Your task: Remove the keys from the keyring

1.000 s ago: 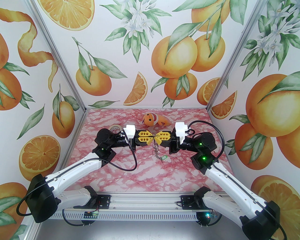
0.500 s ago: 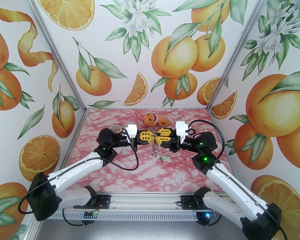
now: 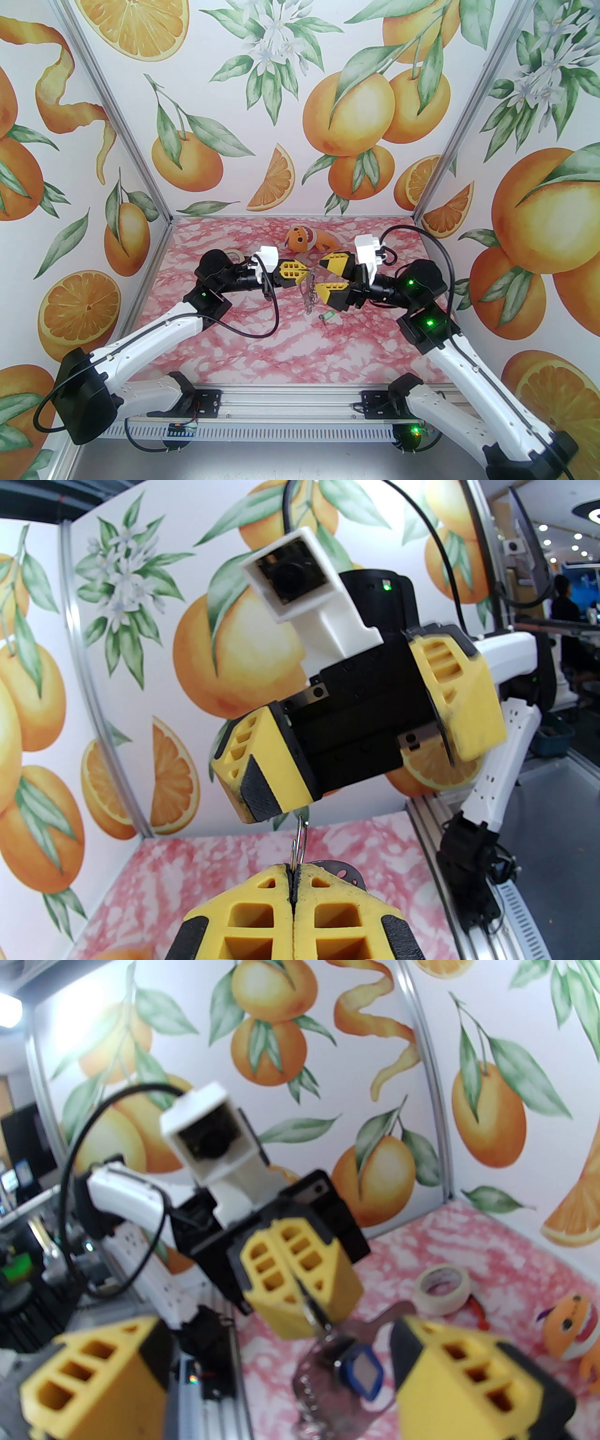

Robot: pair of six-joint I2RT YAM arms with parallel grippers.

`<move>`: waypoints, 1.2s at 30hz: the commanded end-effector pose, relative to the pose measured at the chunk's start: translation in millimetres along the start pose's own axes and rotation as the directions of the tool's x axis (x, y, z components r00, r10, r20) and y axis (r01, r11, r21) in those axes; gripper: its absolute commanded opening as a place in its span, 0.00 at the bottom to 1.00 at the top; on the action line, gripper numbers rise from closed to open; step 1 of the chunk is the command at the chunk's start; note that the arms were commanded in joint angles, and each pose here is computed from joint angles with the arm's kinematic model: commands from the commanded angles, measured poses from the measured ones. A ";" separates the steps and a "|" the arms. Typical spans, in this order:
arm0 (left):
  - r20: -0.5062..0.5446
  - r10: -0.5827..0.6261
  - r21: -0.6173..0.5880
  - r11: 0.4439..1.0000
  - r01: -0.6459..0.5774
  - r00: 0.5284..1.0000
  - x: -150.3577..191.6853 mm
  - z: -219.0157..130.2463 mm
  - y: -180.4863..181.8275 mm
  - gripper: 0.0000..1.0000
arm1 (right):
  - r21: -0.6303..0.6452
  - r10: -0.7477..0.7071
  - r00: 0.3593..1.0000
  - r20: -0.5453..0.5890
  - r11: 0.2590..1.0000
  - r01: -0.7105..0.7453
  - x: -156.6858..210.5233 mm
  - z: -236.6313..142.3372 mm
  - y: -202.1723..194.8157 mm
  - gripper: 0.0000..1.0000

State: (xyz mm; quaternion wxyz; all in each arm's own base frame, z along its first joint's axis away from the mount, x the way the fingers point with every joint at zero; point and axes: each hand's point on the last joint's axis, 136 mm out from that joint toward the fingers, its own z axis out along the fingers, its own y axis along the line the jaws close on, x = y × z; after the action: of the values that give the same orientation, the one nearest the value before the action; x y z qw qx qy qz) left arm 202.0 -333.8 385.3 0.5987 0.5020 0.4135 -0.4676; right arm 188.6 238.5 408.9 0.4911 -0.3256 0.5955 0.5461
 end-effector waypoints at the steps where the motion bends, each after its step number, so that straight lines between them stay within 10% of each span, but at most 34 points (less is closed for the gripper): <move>1: 0.038 0.057 0.024 0.998 -0.058 0.998 -25.4 -0.9 -1.3 0.00 | 0.027 0.145 0.989 -0.025 0.989 -0.144 -5.1 1.5 -6.1 0.86; 36: 0.012 0.038 0.021 0.999 -0.038 0.999 -24.4 6.4 9.5 0.00 | -0.017 0.245 0.958 -0.147 0.968 -0.250 4.9 5.8 2.1 0.84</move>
State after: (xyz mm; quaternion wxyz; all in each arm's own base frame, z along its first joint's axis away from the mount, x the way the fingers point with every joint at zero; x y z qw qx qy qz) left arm 204.5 -340.5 388.5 0.5796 0.5184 0.4120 -0.4750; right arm 190.3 244.7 393.4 0.3733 -0.2842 0.6659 0.5801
